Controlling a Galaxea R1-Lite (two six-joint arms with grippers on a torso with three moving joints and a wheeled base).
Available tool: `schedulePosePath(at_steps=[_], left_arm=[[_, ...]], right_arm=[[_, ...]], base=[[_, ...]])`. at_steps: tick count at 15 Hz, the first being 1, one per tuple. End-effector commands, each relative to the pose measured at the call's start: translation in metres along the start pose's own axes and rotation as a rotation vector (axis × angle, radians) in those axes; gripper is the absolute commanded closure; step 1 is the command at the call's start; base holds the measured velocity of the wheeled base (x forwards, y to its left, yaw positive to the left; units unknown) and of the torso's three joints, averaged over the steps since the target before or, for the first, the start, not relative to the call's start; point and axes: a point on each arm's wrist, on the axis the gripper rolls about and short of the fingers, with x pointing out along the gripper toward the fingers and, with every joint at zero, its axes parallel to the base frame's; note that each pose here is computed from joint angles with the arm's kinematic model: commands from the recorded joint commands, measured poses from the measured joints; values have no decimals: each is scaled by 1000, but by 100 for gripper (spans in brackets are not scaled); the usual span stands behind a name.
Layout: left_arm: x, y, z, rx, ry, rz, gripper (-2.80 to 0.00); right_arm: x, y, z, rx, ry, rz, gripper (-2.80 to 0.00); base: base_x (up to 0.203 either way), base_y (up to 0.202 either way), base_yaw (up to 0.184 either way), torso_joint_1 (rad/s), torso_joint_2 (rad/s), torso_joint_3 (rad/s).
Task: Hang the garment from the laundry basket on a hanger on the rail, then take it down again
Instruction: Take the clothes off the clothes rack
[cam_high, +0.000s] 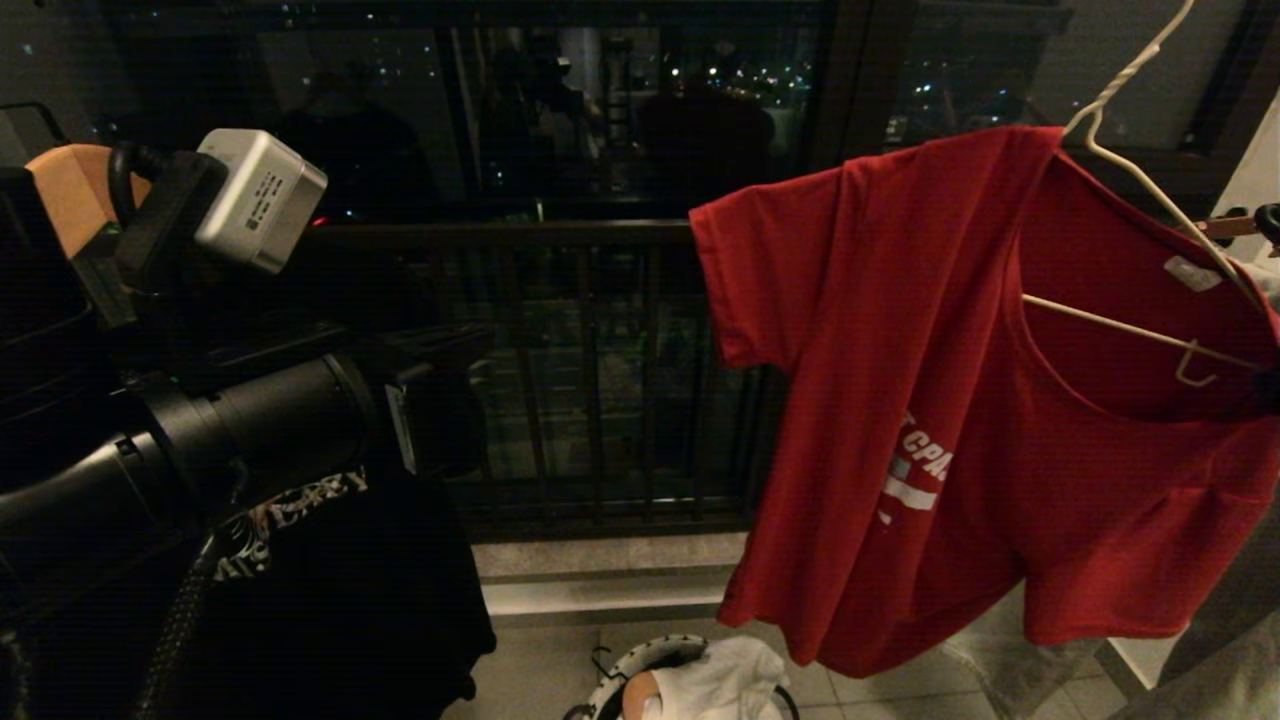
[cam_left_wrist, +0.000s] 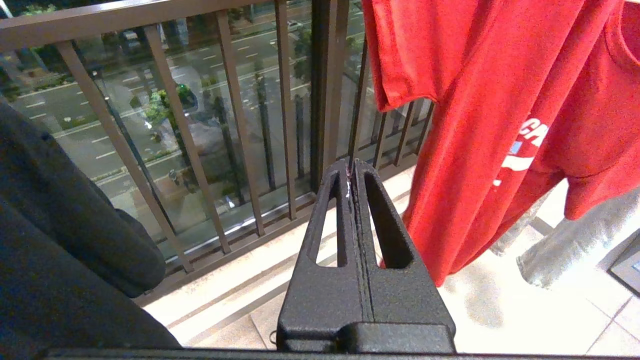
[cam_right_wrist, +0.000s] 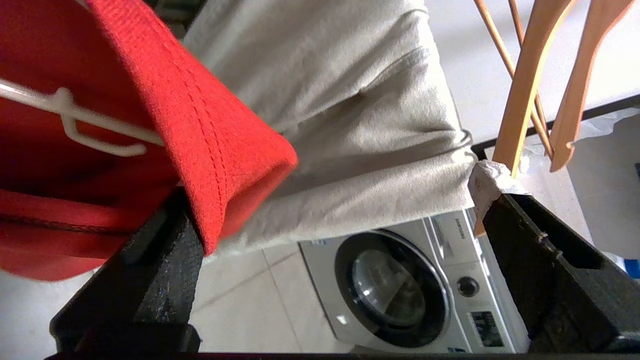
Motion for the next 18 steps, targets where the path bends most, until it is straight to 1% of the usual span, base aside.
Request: schedulePosePath(at_steps=[1, 6, 10, 15, 18], left_arm=[[0, 0, 1, 1, -4, 1, 0], [0, -1, 0, -1, -2, -5, 0], [0, -1, 0, -1, -2, -5, 0], [0, -1, 0, -1, -1, -5, 0], [1, -1, 0, -1, 1, -5, 0]], right_arm=[[-2, -2, -1, -3, 3, -3, 0], [-4, -3, -3, -4, 2, -4, 0], [-4, -4, -6, -27, 23, -1, 0], [-3, -4, -6, -31, 29, -4, 0], [-4, -5, -4, -8, 10, -7, 0]], base=[[0, 0, 0, 0, 0, 0], [0, 0, 0, 0, 0, 0], [0, 0, 0, 0, 0, 0], [0, 0, 0, 0, 0, 0], [0, 0, 0, 0, 0, 0]])
